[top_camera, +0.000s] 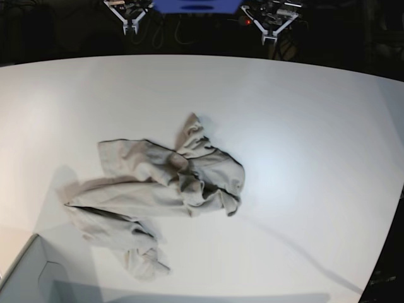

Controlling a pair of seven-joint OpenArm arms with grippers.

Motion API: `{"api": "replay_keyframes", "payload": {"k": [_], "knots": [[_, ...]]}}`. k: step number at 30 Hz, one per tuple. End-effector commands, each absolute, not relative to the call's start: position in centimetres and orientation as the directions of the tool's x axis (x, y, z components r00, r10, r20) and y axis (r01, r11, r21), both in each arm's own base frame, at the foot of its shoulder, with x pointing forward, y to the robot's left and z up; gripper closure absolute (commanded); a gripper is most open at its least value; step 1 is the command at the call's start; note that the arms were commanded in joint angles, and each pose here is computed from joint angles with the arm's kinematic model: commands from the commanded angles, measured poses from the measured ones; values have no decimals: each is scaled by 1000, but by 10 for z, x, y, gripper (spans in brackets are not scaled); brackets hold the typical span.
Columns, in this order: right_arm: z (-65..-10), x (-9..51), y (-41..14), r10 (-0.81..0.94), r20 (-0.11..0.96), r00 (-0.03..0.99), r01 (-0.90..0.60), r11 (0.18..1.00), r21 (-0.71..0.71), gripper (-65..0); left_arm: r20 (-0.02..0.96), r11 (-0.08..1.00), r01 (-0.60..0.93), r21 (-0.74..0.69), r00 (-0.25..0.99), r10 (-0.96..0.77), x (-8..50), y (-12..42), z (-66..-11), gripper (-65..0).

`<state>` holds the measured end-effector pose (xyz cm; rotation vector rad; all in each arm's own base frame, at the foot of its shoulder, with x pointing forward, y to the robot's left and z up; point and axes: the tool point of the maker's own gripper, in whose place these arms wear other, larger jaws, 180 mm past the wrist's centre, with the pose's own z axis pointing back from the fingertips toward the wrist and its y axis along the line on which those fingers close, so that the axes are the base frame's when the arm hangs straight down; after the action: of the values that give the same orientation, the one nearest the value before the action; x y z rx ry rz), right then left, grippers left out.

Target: Layout the t-shirt on the table in an organized manner, then fold the t-shirt properly

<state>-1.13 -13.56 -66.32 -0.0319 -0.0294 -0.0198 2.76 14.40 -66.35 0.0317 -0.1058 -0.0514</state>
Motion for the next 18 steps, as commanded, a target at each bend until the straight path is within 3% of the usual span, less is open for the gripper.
{"api": "replay_keyframes", "payload": {"k": [1,18], "knots": [[-663,-14,-133,-23,27,999,24,1000,-16,0,96,998,52,43,994,-56,23,147,-664,0],[-663,-15,-143,-21,26,999,22,999,-31,0,81,998,53,41,995,-57,11,146,-664,0]]}}
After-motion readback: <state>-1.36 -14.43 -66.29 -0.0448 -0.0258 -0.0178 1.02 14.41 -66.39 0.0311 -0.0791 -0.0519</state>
